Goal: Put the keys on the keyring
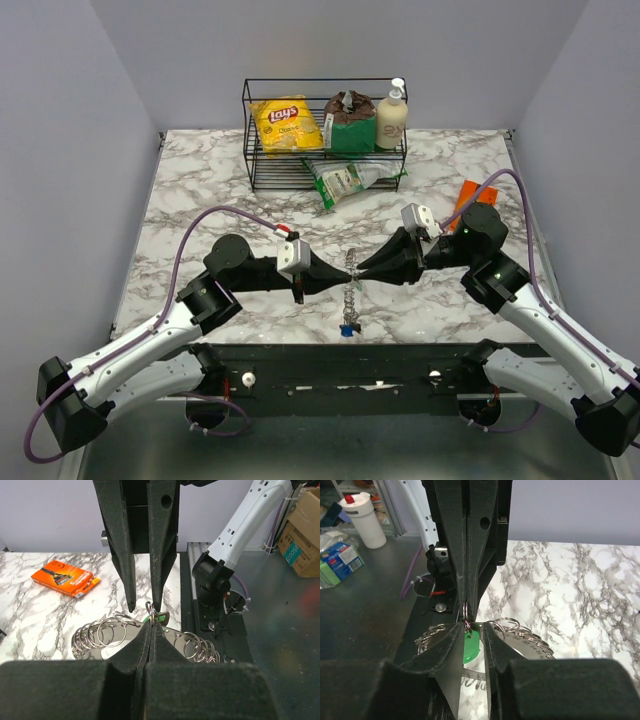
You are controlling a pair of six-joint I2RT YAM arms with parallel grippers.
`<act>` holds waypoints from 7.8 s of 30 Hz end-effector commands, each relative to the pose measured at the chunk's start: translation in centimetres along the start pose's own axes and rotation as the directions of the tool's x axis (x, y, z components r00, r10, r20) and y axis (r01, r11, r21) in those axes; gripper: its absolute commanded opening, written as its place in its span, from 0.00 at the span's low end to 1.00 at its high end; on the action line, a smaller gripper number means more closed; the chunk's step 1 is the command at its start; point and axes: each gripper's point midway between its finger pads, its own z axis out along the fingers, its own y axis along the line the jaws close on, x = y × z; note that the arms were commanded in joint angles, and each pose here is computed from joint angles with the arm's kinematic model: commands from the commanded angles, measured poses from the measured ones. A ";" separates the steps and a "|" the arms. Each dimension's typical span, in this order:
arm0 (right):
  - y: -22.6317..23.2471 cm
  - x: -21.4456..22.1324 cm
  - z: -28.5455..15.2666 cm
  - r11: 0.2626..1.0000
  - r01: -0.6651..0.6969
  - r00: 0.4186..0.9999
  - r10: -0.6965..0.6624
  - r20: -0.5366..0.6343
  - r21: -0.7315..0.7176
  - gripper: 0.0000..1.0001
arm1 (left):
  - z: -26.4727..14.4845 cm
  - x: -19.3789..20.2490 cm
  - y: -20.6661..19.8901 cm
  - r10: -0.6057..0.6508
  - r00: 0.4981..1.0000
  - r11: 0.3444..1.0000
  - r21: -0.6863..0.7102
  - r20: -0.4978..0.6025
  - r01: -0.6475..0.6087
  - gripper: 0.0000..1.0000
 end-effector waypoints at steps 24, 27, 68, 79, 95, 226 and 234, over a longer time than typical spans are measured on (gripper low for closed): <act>-0.8 1.7 -0.5 0.997 -0.010 0.999 0.012 -0.030 0.072 0.06 | -0.6 -3.6 -0.2 0.074 0.994 0.997 -0.015 0.083 -0.073 0.00; -0.7 1.9 -0.4 0.998 -0.018 0.999 0.020 -0.033 0.058 0.04 | -0.5 -3.8 -0.3 0.074 0.993 0.997 -0.012 0.089 -0.073 0.00; -2.4 3.3 0.8 0.990 -0.129 0.989 0.132 -0.062 0.051 0.06 | 0.5 -4.4 -0.7 0.035 0.991 0.998 0.046 0.127 -0.041 0.00; -3.1 3.1 0.7 0.984 -0.143 0.987 0.150 -0.056 0.110 0.20 | 0.5 -4.4 -0.3 0.041 0.990 0.999 0.025 0.136 -0.044 0.00; -3.7 4.3 -2.1 0.932 -0.133 0.984 0.164 -0.066 0.338 0.68 | -0.9 -4.2 1.0 0.108 0.988 0.990 -0.097 0.111 -0.097 0.00; 1.3 -1.0 -0.2 0.998 -0.059 0.995 0.061 0.085 -0.022 0.15 | 1.0 -4.0 -1.2 0.010 0.994 0.995 0.098 0.109 -0.021 0.00; 1.1 -0.9 -0.4 0.999 -0.040 0.996 0.040 0.078 0.007 0.01 | 0.8 -4.6 -1.0 0.017 0.994 0.997 0.077 0.104 -0.025 0.00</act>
